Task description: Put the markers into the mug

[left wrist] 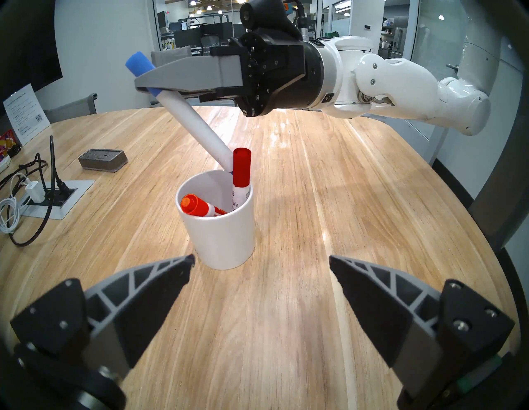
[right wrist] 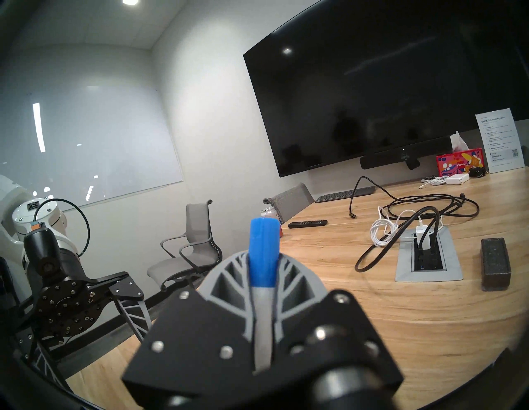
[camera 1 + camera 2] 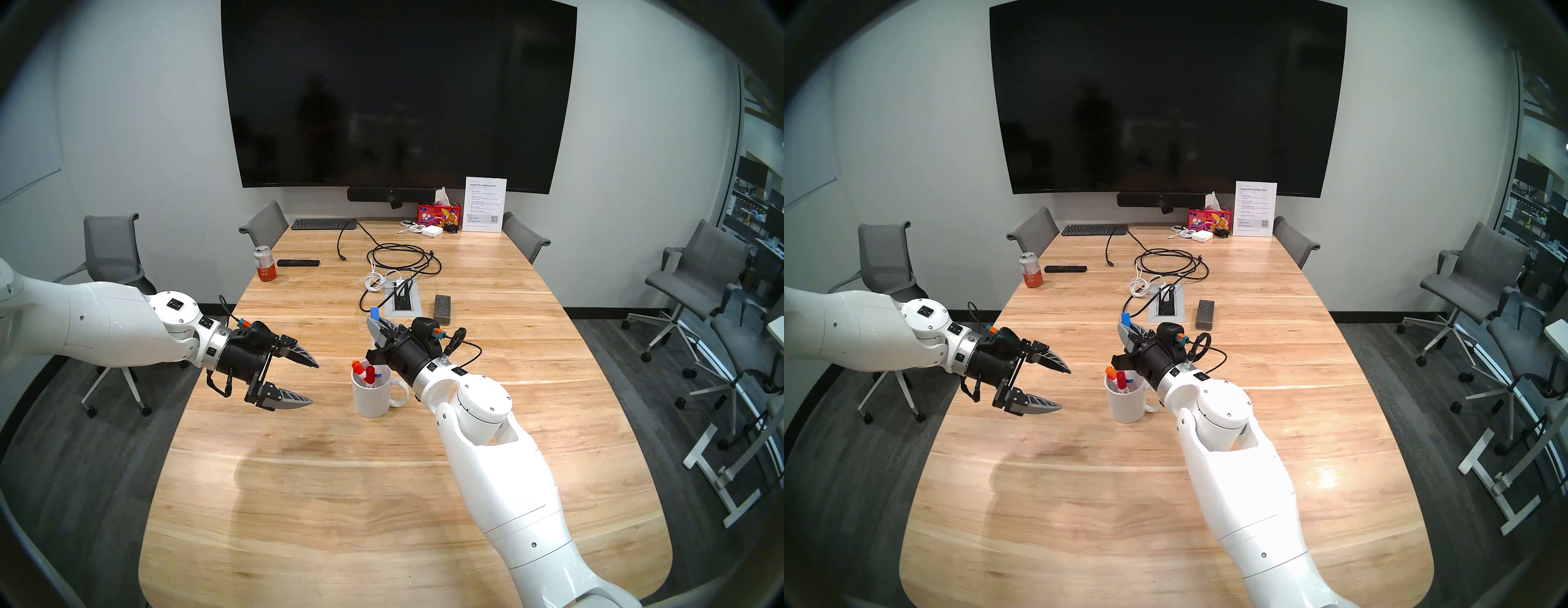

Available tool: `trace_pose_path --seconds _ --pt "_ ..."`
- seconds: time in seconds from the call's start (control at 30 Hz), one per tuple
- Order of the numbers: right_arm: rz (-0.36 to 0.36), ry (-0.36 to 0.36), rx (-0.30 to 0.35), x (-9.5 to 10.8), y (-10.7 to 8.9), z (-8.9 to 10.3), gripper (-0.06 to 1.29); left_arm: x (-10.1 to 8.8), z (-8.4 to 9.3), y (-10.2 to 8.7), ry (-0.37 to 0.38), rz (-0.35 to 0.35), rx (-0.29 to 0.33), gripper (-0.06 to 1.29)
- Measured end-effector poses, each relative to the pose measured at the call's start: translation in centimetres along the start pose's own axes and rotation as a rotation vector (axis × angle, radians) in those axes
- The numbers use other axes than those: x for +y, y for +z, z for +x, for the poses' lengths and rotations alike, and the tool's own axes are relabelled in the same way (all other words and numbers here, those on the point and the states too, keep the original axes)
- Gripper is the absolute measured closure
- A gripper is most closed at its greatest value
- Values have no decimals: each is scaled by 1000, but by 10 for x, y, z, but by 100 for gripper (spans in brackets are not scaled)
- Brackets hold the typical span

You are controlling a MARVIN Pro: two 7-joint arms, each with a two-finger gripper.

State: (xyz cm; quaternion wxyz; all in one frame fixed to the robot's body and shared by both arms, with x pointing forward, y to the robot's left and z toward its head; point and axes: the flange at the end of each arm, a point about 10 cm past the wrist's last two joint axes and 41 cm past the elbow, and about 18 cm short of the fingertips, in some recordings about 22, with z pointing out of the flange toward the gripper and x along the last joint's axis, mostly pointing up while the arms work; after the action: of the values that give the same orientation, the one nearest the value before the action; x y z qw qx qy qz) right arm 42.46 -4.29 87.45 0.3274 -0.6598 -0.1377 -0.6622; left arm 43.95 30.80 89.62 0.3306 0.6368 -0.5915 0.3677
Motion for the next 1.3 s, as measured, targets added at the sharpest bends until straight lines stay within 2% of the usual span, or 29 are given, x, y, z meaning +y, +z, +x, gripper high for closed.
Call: trace_pose_path --seconds 0.83,0.93,0.97,1.03,1.3 --pt "20 9 8 -4 1 -20 114 0 0 0 0 0 0 -3" --pt "20 8 6 -3 1 -20 61 0 0 0 0 0 0 -3" --pt "20 8 5 -3 0 -21 16 0 0 0 0 0 0 -3" --pt "19 8 2 -3 -1 -22 2 0 0 0 0 0 0 -3" --pt "13 1 -28 2 -10 -23 2 0 0 0 0 0 0 -3"
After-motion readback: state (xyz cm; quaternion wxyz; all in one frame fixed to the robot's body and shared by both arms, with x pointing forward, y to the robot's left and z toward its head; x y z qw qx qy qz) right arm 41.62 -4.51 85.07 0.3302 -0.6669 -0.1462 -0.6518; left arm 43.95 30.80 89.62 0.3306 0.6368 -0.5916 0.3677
